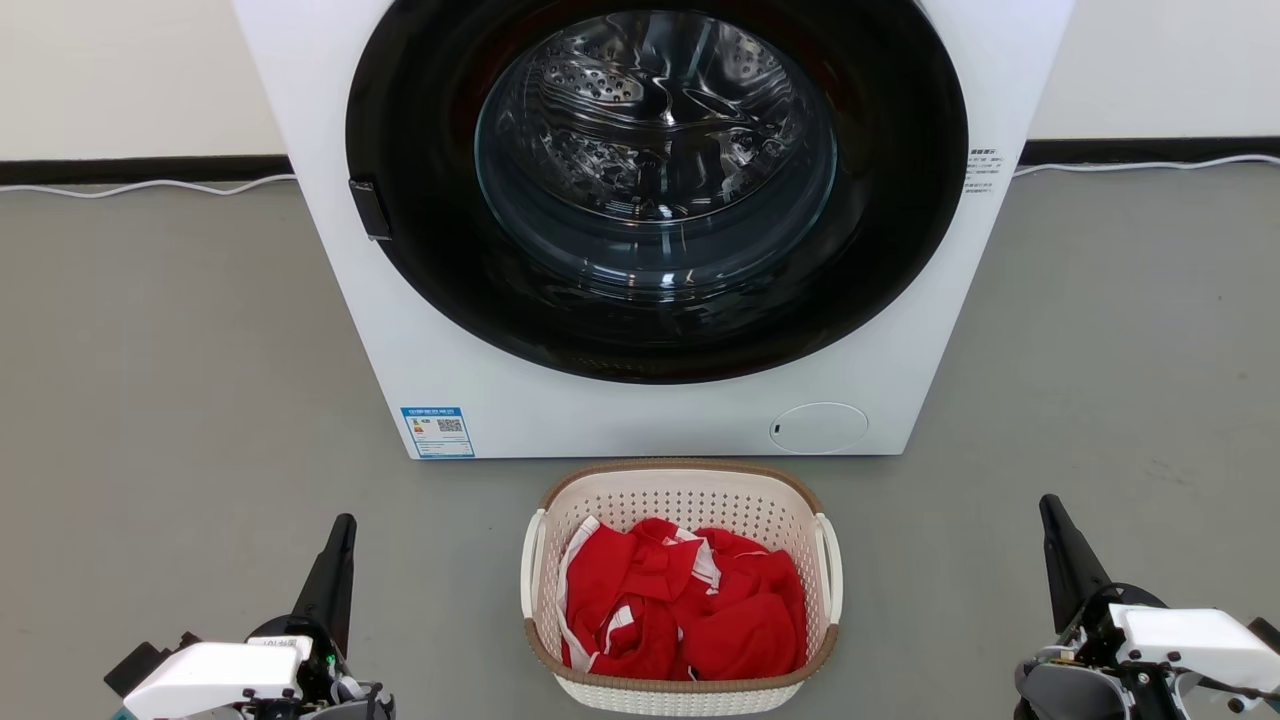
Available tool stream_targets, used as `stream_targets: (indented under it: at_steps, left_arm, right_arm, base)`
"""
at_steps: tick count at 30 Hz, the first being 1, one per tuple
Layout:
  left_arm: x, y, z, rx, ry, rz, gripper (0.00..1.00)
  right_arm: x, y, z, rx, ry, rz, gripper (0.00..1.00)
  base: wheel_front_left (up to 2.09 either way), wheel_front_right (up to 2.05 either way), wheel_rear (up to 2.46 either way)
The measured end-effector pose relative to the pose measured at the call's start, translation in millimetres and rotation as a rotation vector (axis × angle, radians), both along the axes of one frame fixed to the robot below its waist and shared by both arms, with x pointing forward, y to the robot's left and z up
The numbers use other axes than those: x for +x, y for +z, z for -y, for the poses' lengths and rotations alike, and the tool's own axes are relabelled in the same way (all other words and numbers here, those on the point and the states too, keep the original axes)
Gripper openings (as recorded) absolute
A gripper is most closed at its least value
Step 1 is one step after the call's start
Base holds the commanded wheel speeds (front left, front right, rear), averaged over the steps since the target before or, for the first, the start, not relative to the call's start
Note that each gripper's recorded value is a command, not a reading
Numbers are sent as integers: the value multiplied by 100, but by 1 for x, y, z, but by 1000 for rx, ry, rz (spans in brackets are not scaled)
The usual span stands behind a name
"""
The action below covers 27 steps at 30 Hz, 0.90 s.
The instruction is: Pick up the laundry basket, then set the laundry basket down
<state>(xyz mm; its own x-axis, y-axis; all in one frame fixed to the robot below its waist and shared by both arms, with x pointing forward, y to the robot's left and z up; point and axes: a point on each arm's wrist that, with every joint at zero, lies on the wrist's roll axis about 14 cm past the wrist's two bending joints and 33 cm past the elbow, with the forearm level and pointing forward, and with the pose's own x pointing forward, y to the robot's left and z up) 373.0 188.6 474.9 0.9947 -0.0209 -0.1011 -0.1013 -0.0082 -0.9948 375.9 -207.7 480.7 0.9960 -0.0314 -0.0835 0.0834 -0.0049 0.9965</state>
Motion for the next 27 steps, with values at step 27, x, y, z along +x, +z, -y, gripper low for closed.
stream_targets:
  at_steps: [27]
  left_arm:
    - [0,0,0,0,0,0,0]
  right_arm:
    - [0,0,0,0,0,0,0]
  base:
    - [0,0,0]
